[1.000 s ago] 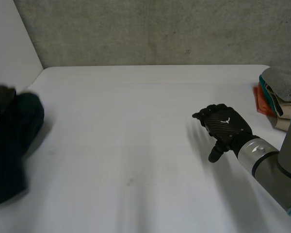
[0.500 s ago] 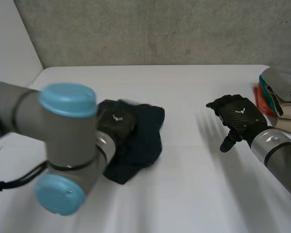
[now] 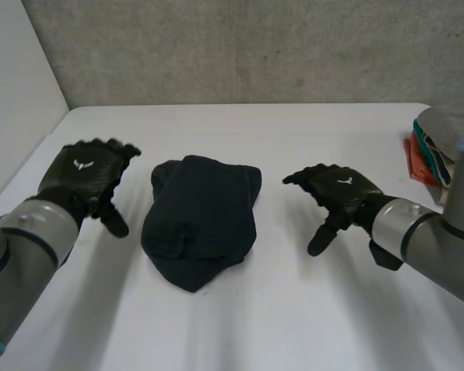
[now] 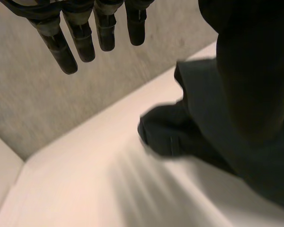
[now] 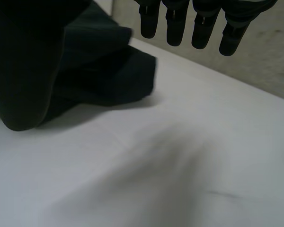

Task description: Fold the laundry.

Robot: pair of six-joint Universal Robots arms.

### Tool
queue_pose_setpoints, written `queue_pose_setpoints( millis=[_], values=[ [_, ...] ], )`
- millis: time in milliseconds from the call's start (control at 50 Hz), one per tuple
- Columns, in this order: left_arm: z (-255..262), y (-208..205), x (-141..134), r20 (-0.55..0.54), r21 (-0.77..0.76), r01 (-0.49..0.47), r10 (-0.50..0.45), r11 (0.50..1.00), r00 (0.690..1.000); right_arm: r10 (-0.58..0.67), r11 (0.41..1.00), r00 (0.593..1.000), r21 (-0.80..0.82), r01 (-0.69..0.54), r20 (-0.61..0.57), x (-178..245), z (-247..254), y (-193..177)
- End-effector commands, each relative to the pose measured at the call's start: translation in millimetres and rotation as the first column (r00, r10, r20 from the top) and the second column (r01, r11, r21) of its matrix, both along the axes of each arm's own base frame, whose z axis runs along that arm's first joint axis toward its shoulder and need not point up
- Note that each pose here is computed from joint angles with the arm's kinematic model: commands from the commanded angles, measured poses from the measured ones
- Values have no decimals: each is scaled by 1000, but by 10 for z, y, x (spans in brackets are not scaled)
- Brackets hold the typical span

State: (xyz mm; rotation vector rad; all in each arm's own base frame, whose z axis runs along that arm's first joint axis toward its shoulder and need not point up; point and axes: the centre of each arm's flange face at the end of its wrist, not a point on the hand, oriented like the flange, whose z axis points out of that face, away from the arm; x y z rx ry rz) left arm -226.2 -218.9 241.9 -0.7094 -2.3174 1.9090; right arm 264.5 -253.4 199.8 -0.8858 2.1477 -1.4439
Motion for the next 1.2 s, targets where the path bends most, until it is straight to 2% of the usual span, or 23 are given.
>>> queue_pose_setpoints(
  millis=[20, 220, 360, 420, 440, 500, 520, 560, 580, 640, 680, 700, 780, 840, 880, 940, 960, 1000, 1020, 1060, 1100, 1200],
  values=[
    [-435, -34, 99, -53, 194, -16, 27, 981, 998, 89, 995, 996, -36, -90, -21, 297, -7, 68],
    [-876, -99, -100, -200, 396, 40, 43, 917, 979, 203, 964, 977, -162, -210, -59, 807, -264, 123],
    [-816, -262, -253, -270, 378, 68, 40, 924, 962, 217, 940, 975, -259, -224, -53, 1007, -403, 119],
    [-547, -466, -291, -314, 282, 52, 40, 958, 949, 197, 912, 980, -361, -194, -29, 1088, -249, 28],
    [-324, -592, -291, -338, 203, 31, 40, 979, 940, 180, 891, 984, -424, -165, -4, 1117, -86, -46],
    [117, -744, -292, -377, 60, -5, 27, 998, 926, 134, 843, 990, -531, -89, 47, 1130, 246, -176],
    [423, -820, -286, -392, -41, -29, 10, 999, 920, 102, 803, 990, -595, -25, 97, 1118, 503, -247],
    [733, -868, -283, -400, -146, -51, -12, 988, 916, 65, 752, 986, -657, 55, 156, 1081, 776, -319],
    [1027, -899, -290, -403, -248, -60, -46, 967, 914, 37, 693, 974, -709, 135, 222, 1028, 1038, -374],
    [1365, -898, -314, -403, -359, -55, -101, 932, 910, 27, 605, 949, -761, 233, 313, 944, 1376, -394],
    [1554, -861, -379, -379, -424, -25, -152, 905, 913, 68, 560, 929, -785, 266, 364, 889, 1597, -304],
    [1575, -847, -406, -370, -434, -12, -166, 901, 914, 71, 559, 929, -786, 264, 363, 884, 1606, -290],
    [1521, -777, -493, -312, -438, 38, -191, 898, 931, 123, 585, 941, -789, 187, 315, 843, 1547, -121],
    [1278, -758, -504, -249, -388, 70, -177, 919, 952, 131, 630, 964, -770, 99, 231, 780, 1357, -16],
    [986, -723, -492, -204, -309, 90, -158, 947, 966, 122, 692, 983, -721, 16, 138, 722, 1094, 70],
    [636, -654, -482, -159, -214, 110, -146, 971, 976, 114, 751, 993, -656, -73, 20, 655, 788, 158],
    [399, -580, -474, -131, -145, 128, -147, 981, 980, 110, 796, 992, -591, -127, -65, 602, 549, 208],
    [168, -493, -485, -107, -78, 150, -158, 986, 982, 114, 835, 981, -519, -181, -159, 542, 309, 266],
    [-39, -417, -519, -87, -24, 181, -182, 983, 979, 126, 866, 962, -445, -226, -243, 488, 98, 327],
    [-191, -359, -560, -71, 6, 210, -209, 978, 975, 146, 886, 938, -381, -265, -315, 443, -77, 385],
    [-351, -339, -588, -43, 28, 225, -224, 974, 974, 144, 902, 920, -335, -274, -364, 400, -199, 391],
    [-390, -372, -530, -6, 43, 181, -181, 982, 983, 41, 916, 947, -367, -163, -320, 348, -129, 206]
  ],
)
